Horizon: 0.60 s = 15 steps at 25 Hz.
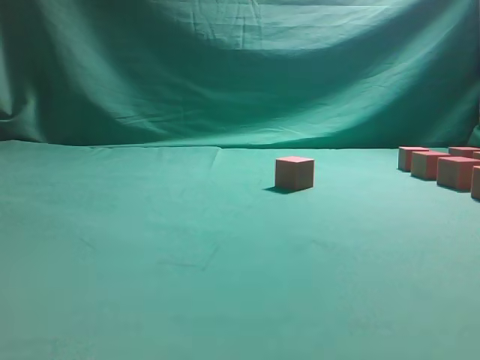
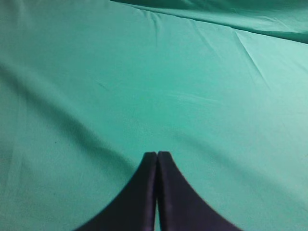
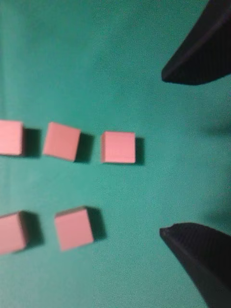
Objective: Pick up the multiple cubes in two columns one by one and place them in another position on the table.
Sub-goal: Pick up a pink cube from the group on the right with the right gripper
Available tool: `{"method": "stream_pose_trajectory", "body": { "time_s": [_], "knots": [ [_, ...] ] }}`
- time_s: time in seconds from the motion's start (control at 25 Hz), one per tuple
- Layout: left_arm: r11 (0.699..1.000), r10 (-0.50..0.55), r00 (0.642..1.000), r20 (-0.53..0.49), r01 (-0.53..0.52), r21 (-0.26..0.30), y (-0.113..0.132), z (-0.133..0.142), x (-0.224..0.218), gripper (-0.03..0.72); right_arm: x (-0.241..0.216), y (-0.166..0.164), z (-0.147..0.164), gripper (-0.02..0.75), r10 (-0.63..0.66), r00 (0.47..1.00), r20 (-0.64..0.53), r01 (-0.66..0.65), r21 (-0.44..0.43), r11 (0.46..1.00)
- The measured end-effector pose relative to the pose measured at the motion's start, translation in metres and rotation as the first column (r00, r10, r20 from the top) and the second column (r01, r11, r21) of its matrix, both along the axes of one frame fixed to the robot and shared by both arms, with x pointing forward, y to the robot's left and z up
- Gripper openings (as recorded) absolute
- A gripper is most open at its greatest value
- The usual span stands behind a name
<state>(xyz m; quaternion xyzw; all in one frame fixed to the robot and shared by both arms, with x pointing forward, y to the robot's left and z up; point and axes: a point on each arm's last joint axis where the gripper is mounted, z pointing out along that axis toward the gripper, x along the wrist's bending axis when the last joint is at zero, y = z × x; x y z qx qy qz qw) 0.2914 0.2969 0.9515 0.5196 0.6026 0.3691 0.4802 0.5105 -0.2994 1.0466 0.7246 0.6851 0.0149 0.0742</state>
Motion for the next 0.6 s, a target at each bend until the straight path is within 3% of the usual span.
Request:
{"method": "stream_pose_trajectory", "body": {
  "time_s": [0.24,0.44,0.52,0.6],
  "knots": [
    [1.000,0.000,1.000,0.000,0.000,0.000,0.000,0.000,0.000,0.000,-0.013,-0.007,-0.057,0.596,-0.008,0.998,0.059,0.007,0.015,1.000],
    [1.000,0.000,1.000,0.000,0.000,0.000,0.000,0.000,0.000,0.000,-0.012,-0.008,-0.069,0.596,0.015,0.988,0.152,-0.016,0.006,1.000],
    [1.000,0.000,1.000,0.000,0.000,0.000,0.000,0.000,0.000,0.000,-0.009,-0.008,-0.069,0.539,0.026,0.983,0.180,-0.026,-0.002,1.000],
    [1.000,0.000,1.000,0.000,0.000,0.000,0.000,0.000,0.000,0.000,-0.006,-0.009,-0.074,0.543,0.032,0.984,0.177,-0.031,-0.006,1.000]
  ]
}}
